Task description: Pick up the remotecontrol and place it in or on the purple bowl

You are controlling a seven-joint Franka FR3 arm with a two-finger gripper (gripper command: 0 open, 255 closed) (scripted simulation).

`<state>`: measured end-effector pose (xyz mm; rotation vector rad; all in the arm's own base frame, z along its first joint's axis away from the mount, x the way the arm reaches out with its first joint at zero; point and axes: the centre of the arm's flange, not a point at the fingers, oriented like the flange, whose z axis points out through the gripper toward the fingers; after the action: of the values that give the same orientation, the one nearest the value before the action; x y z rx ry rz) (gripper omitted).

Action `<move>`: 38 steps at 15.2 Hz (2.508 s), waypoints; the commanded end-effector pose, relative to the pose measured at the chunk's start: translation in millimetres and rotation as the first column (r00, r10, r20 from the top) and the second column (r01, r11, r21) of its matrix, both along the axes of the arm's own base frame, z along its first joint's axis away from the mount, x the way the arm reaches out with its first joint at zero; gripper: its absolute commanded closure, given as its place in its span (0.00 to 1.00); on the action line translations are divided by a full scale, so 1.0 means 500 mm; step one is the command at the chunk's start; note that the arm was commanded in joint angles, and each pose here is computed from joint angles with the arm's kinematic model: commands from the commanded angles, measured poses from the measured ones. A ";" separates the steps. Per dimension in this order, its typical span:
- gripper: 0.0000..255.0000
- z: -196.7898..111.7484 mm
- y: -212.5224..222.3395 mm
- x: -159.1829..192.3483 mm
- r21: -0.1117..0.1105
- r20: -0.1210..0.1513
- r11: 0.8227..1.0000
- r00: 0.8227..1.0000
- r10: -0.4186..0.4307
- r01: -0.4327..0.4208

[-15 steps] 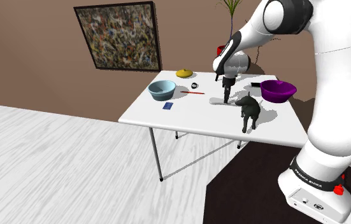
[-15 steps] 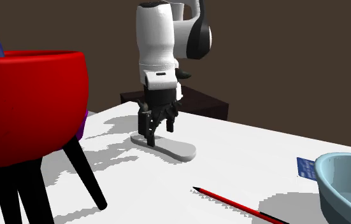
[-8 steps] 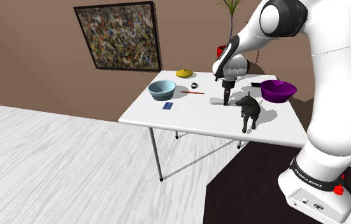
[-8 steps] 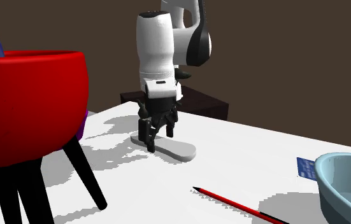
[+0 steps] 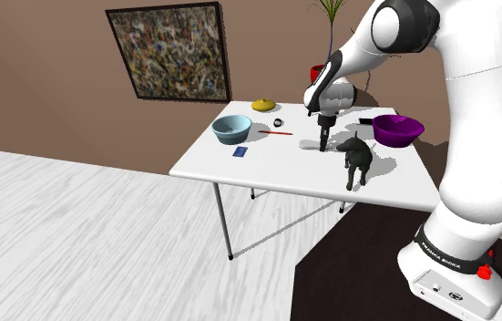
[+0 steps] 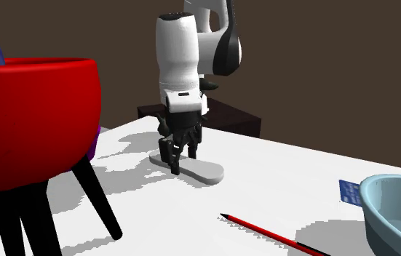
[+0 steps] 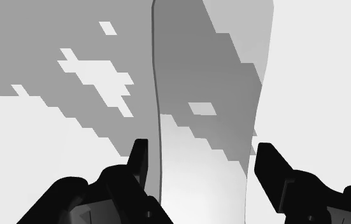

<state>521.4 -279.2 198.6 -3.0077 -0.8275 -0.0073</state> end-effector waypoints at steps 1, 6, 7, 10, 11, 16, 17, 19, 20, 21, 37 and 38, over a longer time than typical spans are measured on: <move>1.00 0.000 0.000 0.000 0.000 0.000 1.000 1.000 0.000 0.000; 1.00 0.011 0.000 0.000 0.000 0.000 1.000 1.000 0.000 0.000; 1.00 0.021 0.000 0.000 0.000 0.000 1.000 1.000 0.000 0.000; 1.00 0.053 0.000 0.000 0.000 0.000 1.000 1.000 0.000 0.000; 1.00 0.064 0.000 0.000 0.000 0.000 1.000 1.000 0.000 0.000; 1.00 0.116 0.000 0.000 0.000 0.000 1.000 1.000 0.000 0.000; 1.00 0.127 0.000 0.000 0.000 0.000 1.000 1.000 0.000 0.000; 1.00 0.148 0.000 0.000 0.000 0.000 1.000 1.000 0.000 0.000; 1.00 0.159 0.000 0.000 0.000 0.000 1.000 1.000 0.000 0.000; 1.00 0.169 0.000 0.000 0.000 0.000 1.000 1.000 0.000 0.000; 1.00 0.307 -0.065 -0.045 0.000 0.000 1.000 1.000 0.000 0.000; 1.00 0.307 -0.087 -0.060 0.000 0.000 1.000 1.000 0.000 0.000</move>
<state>498.6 -312.9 351.0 -3.0083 -0.8253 -0.0078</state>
